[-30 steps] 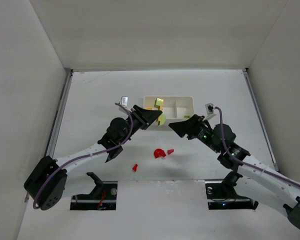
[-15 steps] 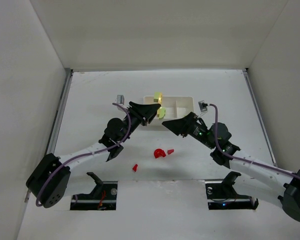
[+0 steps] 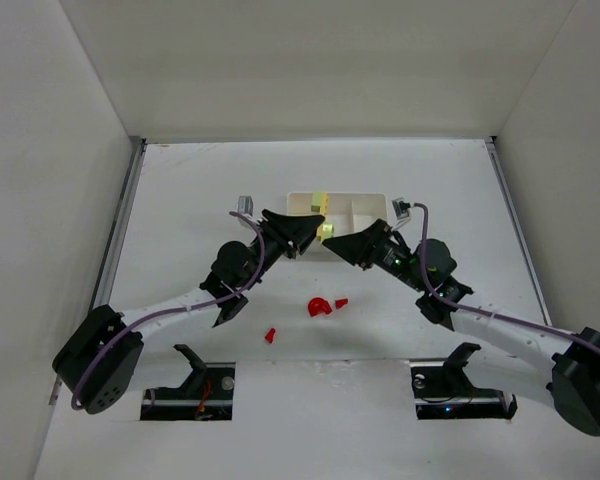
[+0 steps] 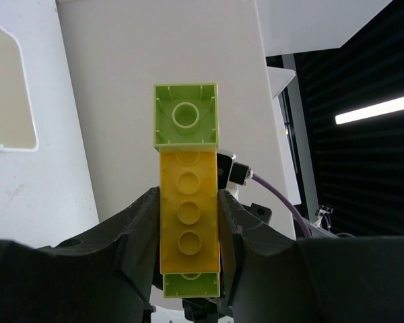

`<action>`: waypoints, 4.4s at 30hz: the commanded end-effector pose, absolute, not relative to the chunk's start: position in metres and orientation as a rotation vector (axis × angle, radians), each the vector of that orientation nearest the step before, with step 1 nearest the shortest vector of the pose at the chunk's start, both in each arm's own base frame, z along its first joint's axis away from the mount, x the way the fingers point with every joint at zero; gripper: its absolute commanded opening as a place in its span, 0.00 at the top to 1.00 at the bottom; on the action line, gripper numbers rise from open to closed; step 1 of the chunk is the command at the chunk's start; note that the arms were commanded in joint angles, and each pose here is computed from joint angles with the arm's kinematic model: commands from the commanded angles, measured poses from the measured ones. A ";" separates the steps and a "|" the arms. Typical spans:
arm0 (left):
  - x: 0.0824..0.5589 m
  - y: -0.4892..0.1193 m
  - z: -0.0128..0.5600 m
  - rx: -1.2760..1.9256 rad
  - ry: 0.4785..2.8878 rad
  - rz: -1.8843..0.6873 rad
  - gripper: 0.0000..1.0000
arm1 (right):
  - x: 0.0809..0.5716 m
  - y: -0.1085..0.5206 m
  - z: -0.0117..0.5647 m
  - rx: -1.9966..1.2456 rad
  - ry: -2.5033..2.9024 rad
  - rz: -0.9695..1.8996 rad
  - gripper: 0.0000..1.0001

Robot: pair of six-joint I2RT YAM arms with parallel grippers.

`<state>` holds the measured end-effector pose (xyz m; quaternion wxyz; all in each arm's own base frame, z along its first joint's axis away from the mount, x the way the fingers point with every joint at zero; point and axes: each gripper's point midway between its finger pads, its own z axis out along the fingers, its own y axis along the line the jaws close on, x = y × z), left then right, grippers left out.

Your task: Sort the legos into containers by color

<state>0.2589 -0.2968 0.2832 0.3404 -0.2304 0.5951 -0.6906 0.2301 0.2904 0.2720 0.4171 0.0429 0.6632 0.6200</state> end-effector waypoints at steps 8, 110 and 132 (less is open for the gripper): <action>0.245 -0.300 0.297 -0.536 1.500 -1.853 0.85 | 0.235 0.288 0.314 0.083 1.522 1.605 0.40; 0.242 -0.320 0.291 -0.492 1.472 -1.975 0.83 | 0.200 0.271 0.303 -0.011 1.526 1.638 0.28; 0.229 -0.331 0.288 -0.473 1.483 -2.027 0.83 | 0.217 0.278 0.288 0.028 1.580 1.612 0.39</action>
